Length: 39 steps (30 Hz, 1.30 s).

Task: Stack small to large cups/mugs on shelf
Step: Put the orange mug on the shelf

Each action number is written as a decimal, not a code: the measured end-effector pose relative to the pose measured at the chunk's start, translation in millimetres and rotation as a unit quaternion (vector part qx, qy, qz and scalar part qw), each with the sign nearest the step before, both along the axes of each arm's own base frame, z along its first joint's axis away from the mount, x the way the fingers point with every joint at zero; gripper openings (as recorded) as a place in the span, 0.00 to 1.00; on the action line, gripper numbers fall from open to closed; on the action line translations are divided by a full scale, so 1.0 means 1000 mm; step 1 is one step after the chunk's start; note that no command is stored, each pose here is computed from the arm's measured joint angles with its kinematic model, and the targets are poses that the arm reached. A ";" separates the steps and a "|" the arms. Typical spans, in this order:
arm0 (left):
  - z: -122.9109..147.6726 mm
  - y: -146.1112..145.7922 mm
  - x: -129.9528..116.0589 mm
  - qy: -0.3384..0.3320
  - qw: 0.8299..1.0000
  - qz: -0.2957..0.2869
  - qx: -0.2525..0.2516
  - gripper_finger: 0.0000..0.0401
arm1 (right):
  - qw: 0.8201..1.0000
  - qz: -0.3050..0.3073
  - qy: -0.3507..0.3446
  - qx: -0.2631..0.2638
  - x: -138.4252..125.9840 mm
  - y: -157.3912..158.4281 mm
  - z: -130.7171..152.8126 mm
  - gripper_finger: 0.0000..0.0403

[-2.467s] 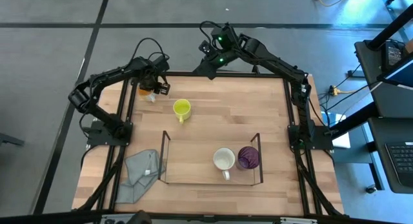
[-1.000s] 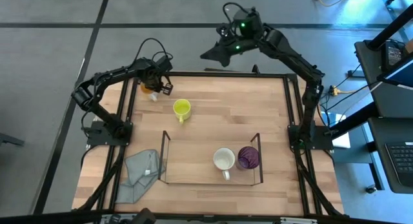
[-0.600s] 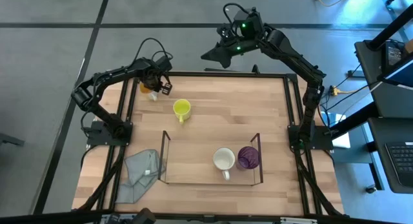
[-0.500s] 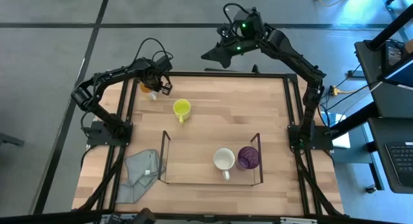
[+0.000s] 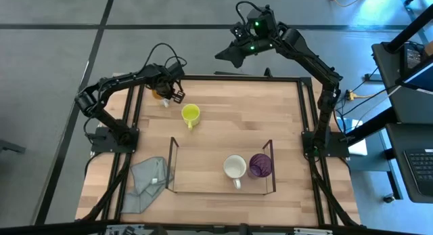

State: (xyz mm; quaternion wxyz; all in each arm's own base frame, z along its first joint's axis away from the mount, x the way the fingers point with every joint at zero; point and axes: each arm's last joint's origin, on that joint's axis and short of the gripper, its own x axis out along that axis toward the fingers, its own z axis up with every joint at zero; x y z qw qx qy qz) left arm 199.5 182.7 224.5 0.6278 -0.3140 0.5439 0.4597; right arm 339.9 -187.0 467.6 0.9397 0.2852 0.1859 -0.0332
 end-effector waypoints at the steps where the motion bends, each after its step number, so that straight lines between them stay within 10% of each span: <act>1: 0.000 -0.002 0.003 -0.005 1.000 -0.007 0.003 0.01 | 1.000 -0.001 0.000 0.000 0.000 -0.001 0.000 0.02; 15: 0.068 0.011 0.055 -0.086 0.990 -0.079 0.083 0.01 | 1.000 -0.022 0.000 -0.002 -0.006 -0.007 0.002 0.02; 39: 0.059 -0.038 0.187 -0.075 0.944 -0.319 0.038 0.01 | 0.985 -0.167 -0.001 -0.045 -0.084 -0.019 0.042 0.02</act>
